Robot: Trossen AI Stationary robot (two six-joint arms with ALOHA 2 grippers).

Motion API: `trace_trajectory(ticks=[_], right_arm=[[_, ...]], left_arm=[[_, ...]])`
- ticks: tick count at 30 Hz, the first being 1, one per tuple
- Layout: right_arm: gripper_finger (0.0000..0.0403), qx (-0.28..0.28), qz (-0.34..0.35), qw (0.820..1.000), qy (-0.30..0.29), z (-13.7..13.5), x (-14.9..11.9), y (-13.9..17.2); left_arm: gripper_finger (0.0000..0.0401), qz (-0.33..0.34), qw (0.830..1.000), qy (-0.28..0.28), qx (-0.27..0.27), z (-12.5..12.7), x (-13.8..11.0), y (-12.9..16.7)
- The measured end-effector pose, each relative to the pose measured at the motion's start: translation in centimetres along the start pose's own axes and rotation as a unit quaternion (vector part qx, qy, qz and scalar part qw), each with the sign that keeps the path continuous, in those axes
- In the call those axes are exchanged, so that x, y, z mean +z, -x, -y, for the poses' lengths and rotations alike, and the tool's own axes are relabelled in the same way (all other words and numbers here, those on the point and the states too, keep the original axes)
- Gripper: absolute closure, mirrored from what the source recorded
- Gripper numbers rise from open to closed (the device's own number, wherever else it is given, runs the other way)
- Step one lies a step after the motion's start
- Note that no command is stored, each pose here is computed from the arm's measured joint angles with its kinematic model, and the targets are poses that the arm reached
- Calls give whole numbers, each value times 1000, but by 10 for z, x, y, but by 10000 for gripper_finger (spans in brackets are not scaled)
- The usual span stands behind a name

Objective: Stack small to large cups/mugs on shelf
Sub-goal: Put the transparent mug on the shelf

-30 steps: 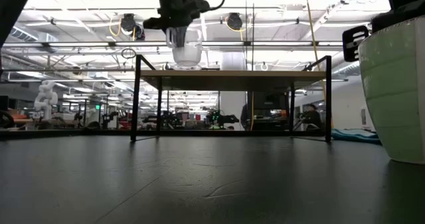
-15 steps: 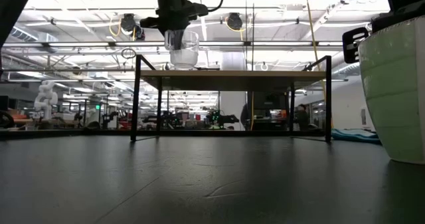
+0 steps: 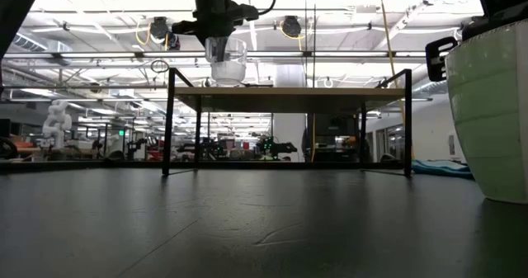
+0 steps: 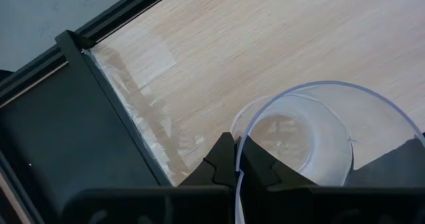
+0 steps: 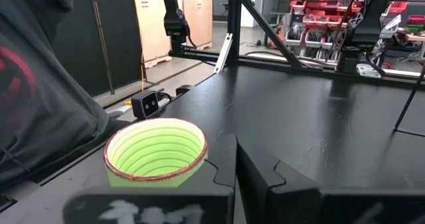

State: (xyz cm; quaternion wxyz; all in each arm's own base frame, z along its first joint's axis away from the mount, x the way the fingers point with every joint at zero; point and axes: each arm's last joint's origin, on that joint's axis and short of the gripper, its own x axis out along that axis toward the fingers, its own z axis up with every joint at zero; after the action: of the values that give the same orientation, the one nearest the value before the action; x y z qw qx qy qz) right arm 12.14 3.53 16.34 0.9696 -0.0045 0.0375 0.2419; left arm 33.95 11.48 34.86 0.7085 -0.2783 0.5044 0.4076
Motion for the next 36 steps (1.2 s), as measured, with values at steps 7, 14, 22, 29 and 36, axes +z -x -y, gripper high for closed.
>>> trace_trajectory(ticks=[7,14,22,29,36], right_arm=[[403,0,-7,1000,-2,0,-1,0],[403,0,-7,1000,-14,0,-1,0],[403,0,-7,1000,-14,0,-1,0],[403,0,-7,1000,-15,0,-1,0],[403,0,-7,1000,-15,0,-1,0]], left_arm=[[401,-1,1000,11,6,0,0,-2],[401,-12,1000,5,17,5,-1,-10],[401,-7,1000,3,18,6,0,-11],[398,-6,1000,2,21,6,0,-11],[393,-8,1000,-12,18,6,0,-12]])
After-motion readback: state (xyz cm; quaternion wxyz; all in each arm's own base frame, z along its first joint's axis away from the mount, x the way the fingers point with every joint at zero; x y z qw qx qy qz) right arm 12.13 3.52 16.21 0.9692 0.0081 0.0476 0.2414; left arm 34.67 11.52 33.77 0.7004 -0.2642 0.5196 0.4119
